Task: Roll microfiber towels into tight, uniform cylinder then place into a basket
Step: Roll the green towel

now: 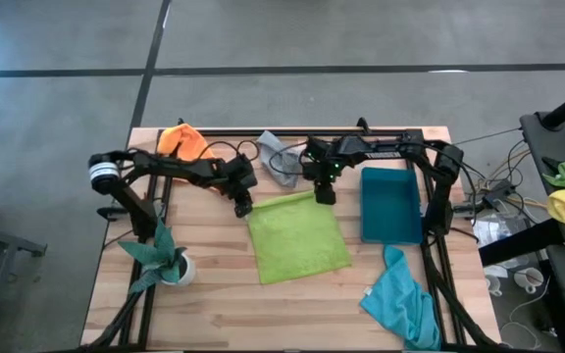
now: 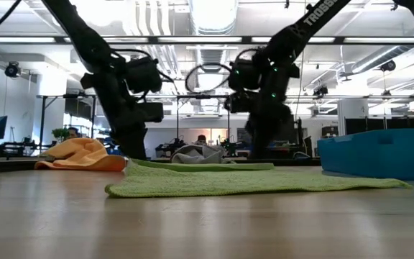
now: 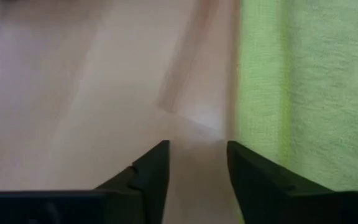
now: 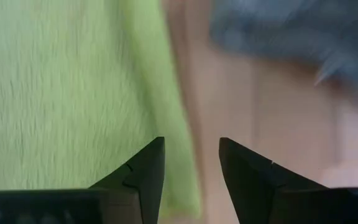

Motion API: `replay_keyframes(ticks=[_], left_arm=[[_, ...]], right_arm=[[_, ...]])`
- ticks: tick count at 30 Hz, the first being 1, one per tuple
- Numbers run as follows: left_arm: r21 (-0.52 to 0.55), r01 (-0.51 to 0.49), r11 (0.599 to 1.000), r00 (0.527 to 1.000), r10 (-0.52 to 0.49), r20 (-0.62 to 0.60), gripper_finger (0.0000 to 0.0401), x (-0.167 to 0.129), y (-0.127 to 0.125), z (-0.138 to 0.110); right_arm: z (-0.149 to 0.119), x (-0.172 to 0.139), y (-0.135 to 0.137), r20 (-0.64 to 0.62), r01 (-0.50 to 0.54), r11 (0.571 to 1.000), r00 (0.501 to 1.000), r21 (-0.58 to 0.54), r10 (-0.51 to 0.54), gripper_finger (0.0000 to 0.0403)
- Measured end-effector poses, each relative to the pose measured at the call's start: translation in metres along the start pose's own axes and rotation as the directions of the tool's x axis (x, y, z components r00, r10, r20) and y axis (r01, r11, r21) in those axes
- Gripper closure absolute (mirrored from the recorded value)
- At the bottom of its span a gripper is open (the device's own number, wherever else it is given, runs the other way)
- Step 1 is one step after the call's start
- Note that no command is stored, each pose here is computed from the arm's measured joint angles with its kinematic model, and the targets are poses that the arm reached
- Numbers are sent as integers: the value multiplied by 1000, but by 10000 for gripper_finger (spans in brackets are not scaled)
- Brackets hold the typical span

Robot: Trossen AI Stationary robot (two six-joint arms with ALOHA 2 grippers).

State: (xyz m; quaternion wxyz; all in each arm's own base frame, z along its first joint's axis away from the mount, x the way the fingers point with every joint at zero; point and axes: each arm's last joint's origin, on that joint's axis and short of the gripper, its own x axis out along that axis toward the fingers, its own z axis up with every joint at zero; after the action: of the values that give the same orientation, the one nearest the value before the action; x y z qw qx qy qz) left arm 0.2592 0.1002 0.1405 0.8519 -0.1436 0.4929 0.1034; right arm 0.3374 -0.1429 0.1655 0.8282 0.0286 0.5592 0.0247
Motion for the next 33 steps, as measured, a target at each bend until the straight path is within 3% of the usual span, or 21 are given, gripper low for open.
replay_keyframes(ticks=[6, 17, 21, 27, 33], left_arm=[[8, 14, 1000, 1000, -14, 13, 325, -2, -3, 1], [17, -22, 1000, 999, 21, 35, 331, -30, -8, 12], [14, -63, 998, 992, 61, 114, 331, -40, -7, 25], [4, -21, 1000, 987, 20, 161, 328, -11, -3, 29], [-7, -13, 1000, 994, 14, 110, 274, 13, 0, 29]], right_arm=[[20, 4, -8, 109, -2, 999, 994, 40, -3, 244], [14, 35, -7, 17, -76, 996, 997, 51, 75, 255], [13, 36, -6, 8, -79, 996, 997, 47, 79, 274], [13, 36, 1, -27, -92, 996, 995, -3, 92, 304], [15, 39, 6, -33, -99, 995, 995, -20, 99, 326]])
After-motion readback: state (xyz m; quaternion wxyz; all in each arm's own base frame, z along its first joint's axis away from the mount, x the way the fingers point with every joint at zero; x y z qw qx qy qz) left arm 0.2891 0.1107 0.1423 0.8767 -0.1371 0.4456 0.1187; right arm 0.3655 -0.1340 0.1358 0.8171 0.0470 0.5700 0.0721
